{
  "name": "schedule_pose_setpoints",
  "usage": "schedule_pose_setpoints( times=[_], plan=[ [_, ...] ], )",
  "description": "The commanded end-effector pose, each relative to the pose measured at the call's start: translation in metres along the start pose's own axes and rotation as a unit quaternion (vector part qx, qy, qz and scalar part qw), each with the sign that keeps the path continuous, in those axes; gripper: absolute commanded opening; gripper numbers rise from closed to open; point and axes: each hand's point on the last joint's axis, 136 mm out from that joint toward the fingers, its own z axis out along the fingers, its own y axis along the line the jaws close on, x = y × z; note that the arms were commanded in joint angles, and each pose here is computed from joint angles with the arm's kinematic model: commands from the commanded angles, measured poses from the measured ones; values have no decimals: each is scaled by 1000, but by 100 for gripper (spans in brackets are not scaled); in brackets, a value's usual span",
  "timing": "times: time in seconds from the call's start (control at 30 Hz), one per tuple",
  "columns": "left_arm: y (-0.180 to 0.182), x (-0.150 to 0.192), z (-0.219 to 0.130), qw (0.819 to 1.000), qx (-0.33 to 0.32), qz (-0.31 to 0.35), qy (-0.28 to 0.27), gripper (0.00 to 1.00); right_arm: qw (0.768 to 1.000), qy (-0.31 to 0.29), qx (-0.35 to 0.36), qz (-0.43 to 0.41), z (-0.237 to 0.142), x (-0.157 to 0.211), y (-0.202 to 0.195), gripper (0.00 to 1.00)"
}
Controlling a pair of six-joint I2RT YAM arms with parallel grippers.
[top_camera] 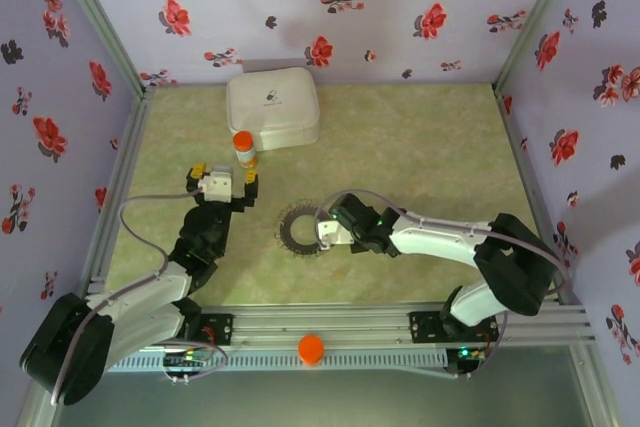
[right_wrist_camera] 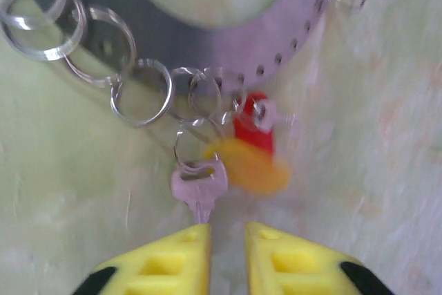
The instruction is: Put the keys on the keyring
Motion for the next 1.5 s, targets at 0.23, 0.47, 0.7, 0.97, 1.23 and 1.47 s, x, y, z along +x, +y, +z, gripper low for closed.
schedule_pose_setpoints(
  times=[0.23, 0.47, 0.7, 0.97, 1.23, 1.47],
  plan=[
    [52, -3, 12, 997, -73, 19, 7, 100, 839, -82, 158, 514, -70, 70, -131, 53],
    [87, 22, 17, 989, -132, 51, 41, 100, 670, -55, 348, 654, -57, 180, -153, 60],
    [117, 61, 19, 974, -180, 73, 116, 100, 612, -27, 395, 685, -25, 242, -132, 60],
    [136, 101, 29, 968, -190, 32, 159, 100, 573, -72, 387, 719, -7, 273, -120, 60],
    [140, 132, 47, 976, -164, -43, 133, 100, 573, -118, 337, 738, 13, 273, -120, 64],
    [140, 133, 50, 976, -157, -48, 145, 100, 570, -117, 331, 743, 13, 276, -119, 65]
  ],
)
